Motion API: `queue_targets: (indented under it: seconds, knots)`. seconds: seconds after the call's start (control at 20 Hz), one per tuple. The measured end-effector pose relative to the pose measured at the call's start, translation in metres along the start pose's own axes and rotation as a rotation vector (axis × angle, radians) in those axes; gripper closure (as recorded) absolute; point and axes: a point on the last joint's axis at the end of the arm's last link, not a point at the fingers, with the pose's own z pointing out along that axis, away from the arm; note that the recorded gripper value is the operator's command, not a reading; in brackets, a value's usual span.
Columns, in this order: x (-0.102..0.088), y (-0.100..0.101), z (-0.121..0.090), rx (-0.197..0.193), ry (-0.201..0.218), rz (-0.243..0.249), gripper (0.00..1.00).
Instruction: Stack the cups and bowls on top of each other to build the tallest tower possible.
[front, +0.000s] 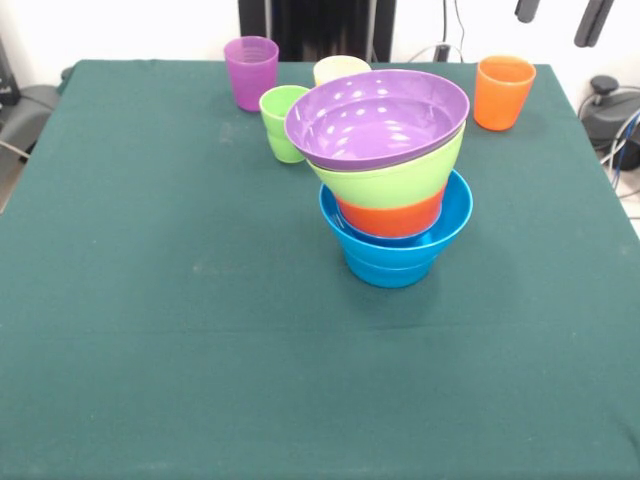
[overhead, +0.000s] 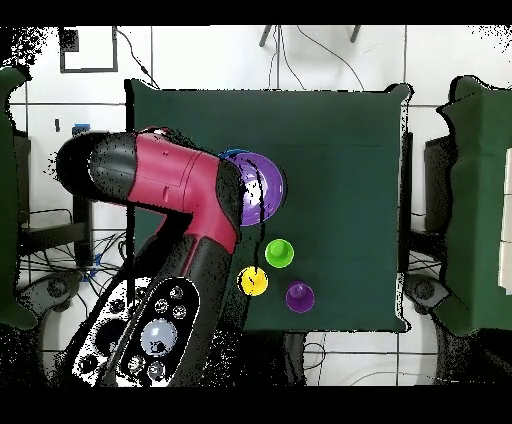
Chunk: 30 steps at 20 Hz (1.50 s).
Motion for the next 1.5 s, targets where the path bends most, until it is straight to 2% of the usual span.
queue_targets:
  seconds: [0.85, 1.05, 1.3, 1.5]
  knots:
    - [0.01, 0.0, 0.053, 0.003, -0.033, 0.014, 0.0]
    - [0.017, -0.003, 0.067, 0.018, -0.021, 0.04, 0.0]
    - [0.033, -0.01, 0.086, 0.049, 0.0, 0.097, 0.0]
    - [0.042, -0.012, 0.091, 0.06, 0.003, 0.114, 0.0]
